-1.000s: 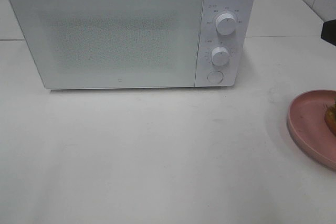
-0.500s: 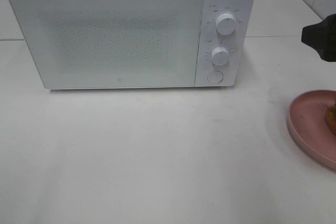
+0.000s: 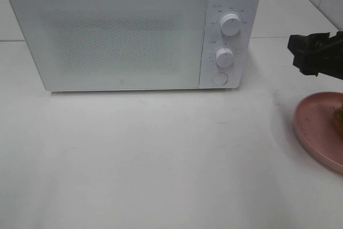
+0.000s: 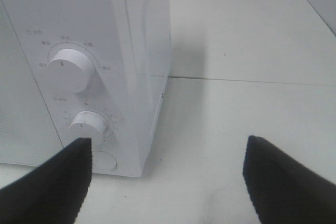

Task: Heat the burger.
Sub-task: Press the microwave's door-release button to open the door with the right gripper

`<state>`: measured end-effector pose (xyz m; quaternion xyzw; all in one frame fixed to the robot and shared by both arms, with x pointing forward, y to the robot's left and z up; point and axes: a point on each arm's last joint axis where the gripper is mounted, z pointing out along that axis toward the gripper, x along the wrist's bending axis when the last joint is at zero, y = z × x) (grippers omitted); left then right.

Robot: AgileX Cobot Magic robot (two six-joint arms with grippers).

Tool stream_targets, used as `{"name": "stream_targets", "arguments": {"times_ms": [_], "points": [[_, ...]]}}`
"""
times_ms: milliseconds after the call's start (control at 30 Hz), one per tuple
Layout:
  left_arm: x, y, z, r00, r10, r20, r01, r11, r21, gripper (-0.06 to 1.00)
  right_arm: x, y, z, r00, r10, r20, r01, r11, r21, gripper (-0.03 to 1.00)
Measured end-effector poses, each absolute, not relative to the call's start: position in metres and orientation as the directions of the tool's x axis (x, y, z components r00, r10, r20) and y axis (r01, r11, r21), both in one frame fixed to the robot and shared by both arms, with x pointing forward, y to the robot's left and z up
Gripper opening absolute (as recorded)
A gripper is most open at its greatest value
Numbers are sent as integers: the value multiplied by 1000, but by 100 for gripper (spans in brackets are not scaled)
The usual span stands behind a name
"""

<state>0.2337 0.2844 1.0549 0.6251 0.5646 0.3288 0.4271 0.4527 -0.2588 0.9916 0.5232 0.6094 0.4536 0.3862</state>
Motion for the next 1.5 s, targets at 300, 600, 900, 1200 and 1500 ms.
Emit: {"name": "stream_targets", "arguments": {"times_ms": [300, 600, 900, 1200, 1500], "points": [[234, 284, 1055, 146, 987, -71, 425, 2, 905, 99, 453, -230, 979, -189, 981, -50, 259, 99, 961, 76], [234, 284, 1055, 146, 987, -71, 425, 2, 905, 99, 448, -211, 973, -143, 989, -31, 254, 67, 965, 76], [234, 285, 1055, 146, 987, -70, 425, 2, 905, 99, 446, -191, 953, -205, 976, -77, 296, 137, 945, 76], [234, 285, 1055, 146, 987, -70, 425, 2, 905, 99, 442, -182, 940, -202, 977, -67, 352, 136, 926, 76], [234, 284, 1055, 146, 987, -70, 426, 2, 905, 99, 442, -181, 936, -162, 986, 25, 384, 40, 923, 76]]}}
